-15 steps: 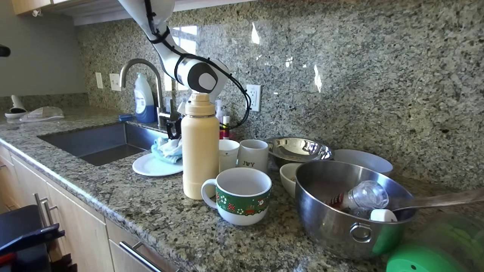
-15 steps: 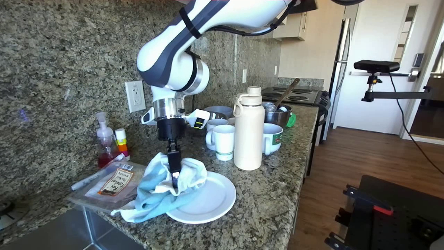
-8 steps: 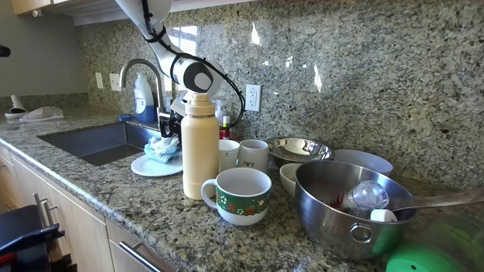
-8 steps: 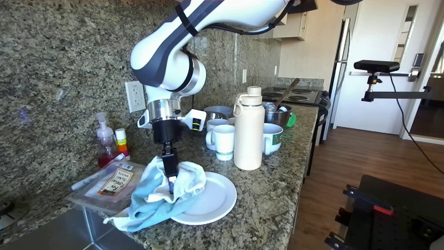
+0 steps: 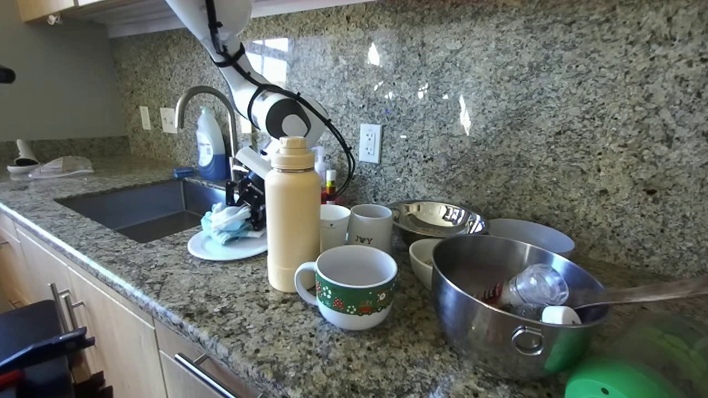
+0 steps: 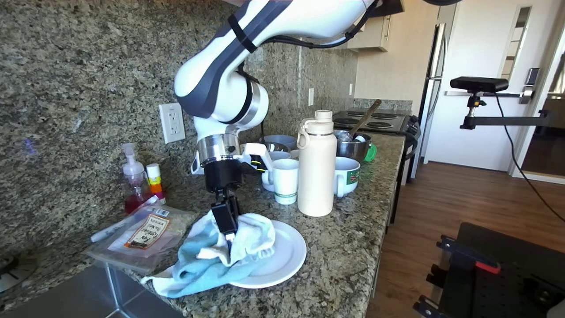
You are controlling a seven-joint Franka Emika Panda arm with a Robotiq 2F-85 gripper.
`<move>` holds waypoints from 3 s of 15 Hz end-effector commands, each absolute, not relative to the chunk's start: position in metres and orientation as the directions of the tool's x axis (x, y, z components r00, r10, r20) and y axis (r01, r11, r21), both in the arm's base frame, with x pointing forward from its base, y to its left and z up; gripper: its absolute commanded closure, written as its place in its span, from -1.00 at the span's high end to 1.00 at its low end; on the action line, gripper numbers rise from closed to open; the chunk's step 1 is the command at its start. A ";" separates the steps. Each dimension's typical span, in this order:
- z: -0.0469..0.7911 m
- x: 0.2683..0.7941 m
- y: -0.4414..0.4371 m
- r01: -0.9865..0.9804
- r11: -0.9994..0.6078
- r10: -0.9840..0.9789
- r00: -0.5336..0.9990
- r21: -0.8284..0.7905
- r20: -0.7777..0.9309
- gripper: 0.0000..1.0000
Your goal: Use the towel to wipe the plate
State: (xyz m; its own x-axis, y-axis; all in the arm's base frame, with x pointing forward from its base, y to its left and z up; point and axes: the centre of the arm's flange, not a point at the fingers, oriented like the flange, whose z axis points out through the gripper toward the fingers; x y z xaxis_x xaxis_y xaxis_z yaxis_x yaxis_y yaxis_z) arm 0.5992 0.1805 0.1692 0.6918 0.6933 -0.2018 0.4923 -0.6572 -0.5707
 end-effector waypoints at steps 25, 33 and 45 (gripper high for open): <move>0.181 0.604 0.148 0.435 -0.771 0.610 0.714 -0.465 -0.344 -0.97; 0.179 0.629 0.142 0.448 -0.887 0.461 0.842 -0.113 -0.282 -0.97; 0.174 0.629 0.148 0.510 -0.715 0.647 0.741 -0.478 -0.178 -0.97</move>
State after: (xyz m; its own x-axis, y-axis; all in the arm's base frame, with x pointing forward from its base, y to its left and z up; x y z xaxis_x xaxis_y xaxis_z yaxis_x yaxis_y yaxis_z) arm 0.6363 0.1521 0.1775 0.7344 0.6726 -0.0909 0.5863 -0.6961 -0.4143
